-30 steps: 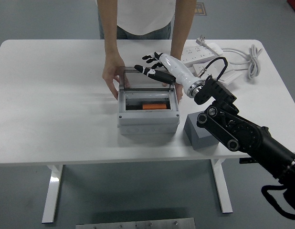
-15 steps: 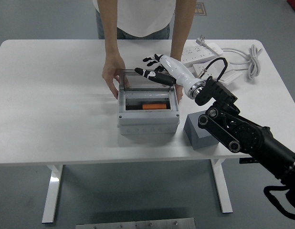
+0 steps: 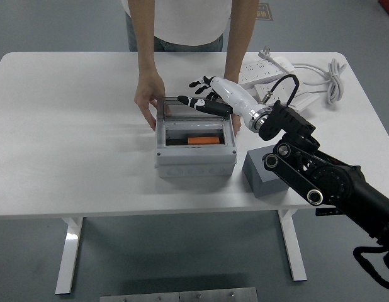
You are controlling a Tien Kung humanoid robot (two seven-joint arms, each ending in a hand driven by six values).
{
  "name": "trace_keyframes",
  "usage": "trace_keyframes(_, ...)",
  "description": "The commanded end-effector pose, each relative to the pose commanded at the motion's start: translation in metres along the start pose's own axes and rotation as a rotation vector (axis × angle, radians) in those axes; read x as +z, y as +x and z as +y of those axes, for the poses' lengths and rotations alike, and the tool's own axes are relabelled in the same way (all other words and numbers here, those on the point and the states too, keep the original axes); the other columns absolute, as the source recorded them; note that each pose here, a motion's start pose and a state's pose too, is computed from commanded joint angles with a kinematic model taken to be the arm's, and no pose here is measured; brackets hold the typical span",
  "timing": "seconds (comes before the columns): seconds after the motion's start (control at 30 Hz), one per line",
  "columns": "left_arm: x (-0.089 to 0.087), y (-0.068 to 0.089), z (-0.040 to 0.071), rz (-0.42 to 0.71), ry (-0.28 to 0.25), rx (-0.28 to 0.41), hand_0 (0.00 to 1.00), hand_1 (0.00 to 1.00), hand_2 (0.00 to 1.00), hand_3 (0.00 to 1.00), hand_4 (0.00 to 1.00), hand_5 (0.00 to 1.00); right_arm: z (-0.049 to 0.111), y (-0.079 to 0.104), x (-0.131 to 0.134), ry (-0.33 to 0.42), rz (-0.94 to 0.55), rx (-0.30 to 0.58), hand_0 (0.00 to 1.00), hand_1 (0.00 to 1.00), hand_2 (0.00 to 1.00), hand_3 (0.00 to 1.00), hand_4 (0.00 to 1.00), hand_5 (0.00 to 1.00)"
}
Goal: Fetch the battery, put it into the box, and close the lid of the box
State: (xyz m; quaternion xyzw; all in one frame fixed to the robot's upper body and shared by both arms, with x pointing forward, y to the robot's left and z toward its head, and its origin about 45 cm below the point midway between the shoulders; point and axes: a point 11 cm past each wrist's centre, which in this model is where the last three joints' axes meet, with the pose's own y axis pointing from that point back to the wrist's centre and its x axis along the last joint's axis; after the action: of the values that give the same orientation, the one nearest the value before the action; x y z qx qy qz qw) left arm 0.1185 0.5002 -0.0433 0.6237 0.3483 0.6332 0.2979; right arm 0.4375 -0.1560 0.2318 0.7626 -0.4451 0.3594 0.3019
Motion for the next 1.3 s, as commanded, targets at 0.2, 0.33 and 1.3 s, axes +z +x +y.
trace_keyframes(0.2, 0.0, -0.001, 0.0, -0.001, 0.001, -0.002, 0.622, 0.691, 0.574, 0.568, 0.55, 0.002, 0.0, 0.0, 0.0, -0.015, 0.019, -0.018, 0.605, 0.542, 0.691, 0.791, 0.998, 0.998)
trace_keyframes(0.33, 0.0, -0.001, 0.0, -0.001, 0.001, -0.002, 0.622, 0.691, 0.574, 0.567, 0.549, 0.002, 0.001, -0.002, 0.003, -0.028, 0.022, -0.027, 0.608, 0.546, 0.692, 0.793, 0.998, 0.998)
trace_keyframes(1.3, 0.0, -0.002, 0.001, -0.003, 0.009, 0.0, 0.623, 0.691, 0.572, 0.565, 0.544, 0.002, 0.016, -0.002, 0.006, -0.165, 0.19, -0.16, 0.562, 0.504, 0.693, 0.792, 0.998, 0.998)
